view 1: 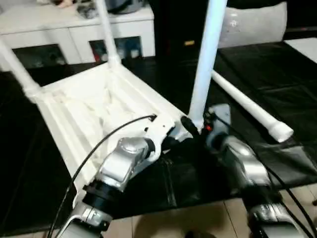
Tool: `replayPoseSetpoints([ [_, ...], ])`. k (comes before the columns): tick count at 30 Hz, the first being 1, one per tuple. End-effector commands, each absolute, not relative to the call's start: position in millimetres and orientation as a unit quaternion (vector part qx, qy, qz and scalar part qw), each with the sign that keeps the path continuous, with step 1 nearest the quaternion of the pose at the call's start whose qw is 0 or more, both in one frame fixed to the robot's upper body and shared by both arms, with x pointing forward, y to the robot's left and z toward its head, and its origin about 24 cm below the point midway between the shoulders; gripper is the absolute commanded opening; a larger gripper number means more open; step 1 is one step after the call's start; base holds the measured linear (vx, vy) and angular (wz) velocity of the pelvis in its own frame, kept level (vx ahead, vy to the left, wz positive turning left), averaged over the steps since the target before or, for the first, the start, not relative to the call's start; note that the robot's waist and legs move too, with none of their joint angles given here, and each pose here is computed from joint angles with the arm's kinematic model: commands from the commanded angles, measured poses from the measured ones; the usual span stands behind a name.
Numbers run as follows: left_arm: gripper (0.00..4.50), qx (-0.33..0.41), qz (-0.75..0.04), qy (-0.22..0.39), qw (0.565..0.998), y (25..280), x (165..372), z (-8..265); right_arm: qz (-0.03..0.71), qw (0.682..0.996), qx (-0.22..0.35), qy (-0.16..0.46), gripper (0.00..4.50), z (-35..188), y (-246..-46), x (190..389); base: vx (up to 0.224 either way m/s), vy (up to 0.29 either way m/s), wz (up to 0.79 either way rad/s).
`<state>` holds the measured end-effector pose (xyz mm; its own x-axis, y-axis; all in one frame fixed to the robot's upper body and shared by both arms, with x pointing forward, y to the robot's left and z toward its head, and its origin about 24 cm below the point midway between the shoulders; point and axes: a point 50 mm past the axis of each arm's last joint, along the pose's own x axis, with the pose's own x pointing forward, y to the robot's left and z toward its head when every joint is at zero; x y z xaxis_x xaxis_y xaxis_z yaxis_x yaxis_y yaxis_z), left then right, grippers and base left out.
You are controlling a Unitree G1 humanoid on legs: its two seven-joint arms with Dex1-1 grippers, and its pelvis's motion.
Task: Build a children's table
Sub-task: Rotate leg to tighten, then rotate table base
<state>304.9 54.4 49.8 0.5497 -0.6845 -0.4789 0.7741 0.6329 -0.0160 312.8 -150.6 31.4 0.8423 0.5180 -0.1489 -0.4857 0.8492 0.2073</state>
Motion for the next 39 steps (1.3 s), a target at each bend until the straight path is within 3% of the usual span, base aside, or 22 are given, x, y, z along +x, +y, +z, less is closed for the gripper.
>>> replayPoseSetpoints([
  [1,0.00,0.119,-0.391,0.199,0.891,64.7,314.9,55.1,0.277,0.951,0.090,0.103,4.39,30.9,-154.5,301.8,0.000,0.000,0.00],
  [3,0.00,0.100,-0.398,0.193,0.891,63.7,315.8,56.7,0.274,0.954,0.080,0.094,4.46,34.4,-164.4,292.3,0.000,0.000,0.00],
  [4,0.43,0.092,-0.400,0.192,0.891,63.1,315.5,57.4,0.275,0.954,0.074,0.091,4.50,34.9,-166.1,289.8,0.000,0.000,0.00],
  [6,0.54,0.083,-0.411,0.184,0.889,61.5,313.5,60.8,0.279,0.952,0.061,0.113,4.50,33.4,-170.2,281.7,0.000,0.000,0.00],
  [8,0.60,0.091,-0.407,0.164,0.894,63.3,313.8,63.7,0.316,0.938,0.070,0.122,4.50,35.9,-167.2,271.4,0.000,0.000,0.00],
  [11,0.71,0.079,-0.394,0.139,0.905,71.0,315.2,72.2,0.312,0.941,0.041,0.127,4.50,33.9,-163.7,270.5,0.000,0.000,0.00],
  [14,0.71,0.083,-0.373,0.110,0.917,85.6,315.9,83.0,0.309,0.940,0.029,0.139,4.50,29.3,-158.1,273.0,0.000,0.000,0.00],
  [18,0.71,0.108,-0.312,0.103,0.938,123.3,316.3,95.8,0.325,0.934,0.009,0.149,4.50,28.5,-145.4,275.6,0.000,0.000,0.00],
  [19,0.57,0.132,-0.263,0.113,0.949,151.2,316.7,101.4,0.331,0.931,0.003,0.151,4.50,29.1,-139.6,279.0,0.000,0.000,0.00],
  [20,0.57,0.134,-0.259,0.114,0.950,153.4,316.8,101.7,0.332,0.931,0.003,0.152,4.50,29.1,-139.3,279.2,0.000,0.000,0.00],
  [22,0.39,0.171,-0.202,0.128,0.956,181.7,317.3,105.6,0.332,0.930,-0.003,0.160,4.50,27.9,-136.2,282.7,0.000,0.000,0.00],
  [25,0.26,0.282,-0.134,0.177,0.933,230.2,311.7,104.8,0.332,0.928,-0.010,0.169,4.50,27.0,-131.0,289.5,0.000,0.000,0.00],
  [26,0.04,0.317,-0.121,0.196,0.920,243.4,307.5,104.4,0.334,0.927,-0.017,0.172,4.50,26.7,-129.4,291.4,0.000,0.000,0.00],
  [34,0.04,0.375,-0.112,0.282,0.876,268.4,288.5,88.1,0.337,0.922,-0.028,0.191,4.50,22.9,-123.0,298.0,0.000,0.000,0.00],
  [39,0.04,0.336,-0.216,0.336,0.853,251.4,271.0,62.5,0.337,0.920,-0.033,0.195,4.50,20.5,-117.9,303.0,0.000,0.000,0.00],
])
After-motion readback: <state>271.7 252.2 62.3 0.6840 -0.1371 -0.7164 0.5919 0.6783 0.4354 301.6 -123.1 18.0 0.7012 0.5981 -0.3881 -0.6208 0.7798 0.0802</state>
